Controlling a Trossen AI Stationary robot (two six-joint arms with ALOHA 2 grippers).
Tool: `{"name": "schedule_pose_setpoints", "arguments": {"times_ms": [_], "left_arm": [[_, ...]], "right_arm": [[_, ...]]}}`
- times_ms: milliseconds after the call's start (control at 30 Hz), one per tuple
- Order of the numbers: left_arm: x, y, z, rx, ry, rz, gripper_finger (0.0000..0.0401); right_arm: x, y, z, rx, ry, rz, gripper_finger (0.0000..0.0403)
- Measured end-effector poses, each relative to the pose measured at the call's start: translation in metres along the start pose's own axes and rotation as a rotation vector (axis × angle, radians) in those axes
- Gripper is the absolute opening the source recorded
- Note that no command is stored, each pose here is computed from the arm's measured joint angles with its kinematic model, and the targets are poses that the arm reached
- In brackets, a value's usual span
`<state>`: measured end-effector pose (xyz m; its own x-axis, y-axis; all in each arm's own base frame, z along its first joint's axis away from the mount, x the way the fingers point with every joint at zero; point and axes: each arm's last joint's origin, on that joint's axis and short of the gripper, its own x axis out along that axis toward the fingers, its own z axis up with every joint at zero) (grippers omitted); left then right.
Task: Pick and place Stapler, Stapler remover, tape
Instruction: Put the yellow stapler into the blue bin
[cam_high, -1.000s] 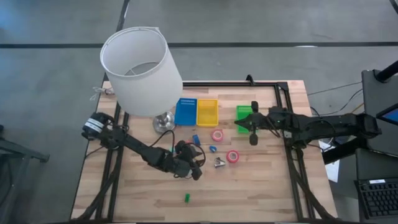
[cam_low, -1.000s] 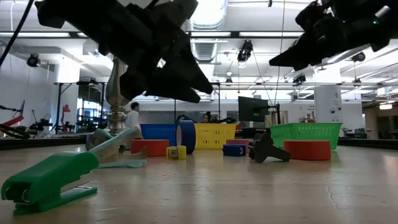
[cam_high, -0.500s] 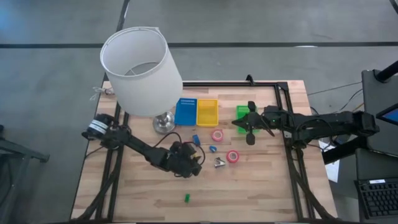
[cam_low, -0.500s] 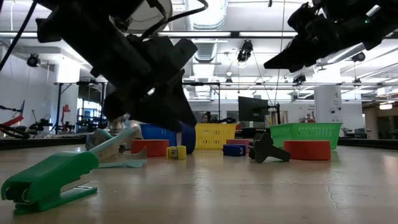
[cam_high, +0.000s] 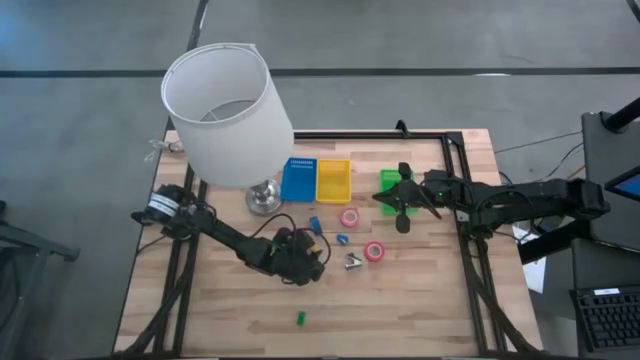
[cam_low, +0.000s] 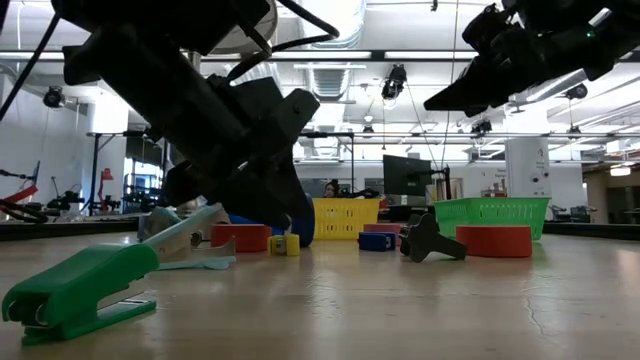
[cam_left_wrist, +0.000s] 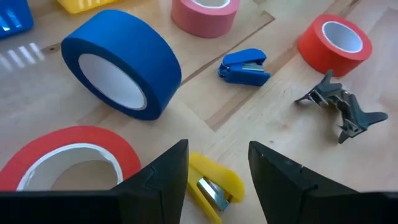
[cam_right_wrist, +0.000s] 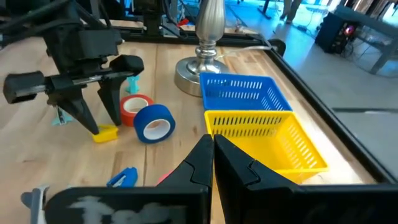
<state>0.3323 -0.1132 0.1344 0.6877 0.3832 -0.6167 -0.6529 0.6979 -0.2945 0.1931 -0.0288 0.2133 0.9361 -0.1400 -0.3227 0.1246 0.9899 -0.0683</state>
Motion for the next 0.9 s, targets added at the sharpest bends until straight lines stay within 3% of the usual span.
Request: {"name": "schedule_pose_setpoints", "arguments": {"times_ms": [900], "left_arm": [[0.0017,0.0051,-0.0005,-0.045,0.023,0.037,0.0171]], "right_arm": [[-0.0006,0.0014,-0.0039,0.006,0.038,0.035,0.0009]]}}
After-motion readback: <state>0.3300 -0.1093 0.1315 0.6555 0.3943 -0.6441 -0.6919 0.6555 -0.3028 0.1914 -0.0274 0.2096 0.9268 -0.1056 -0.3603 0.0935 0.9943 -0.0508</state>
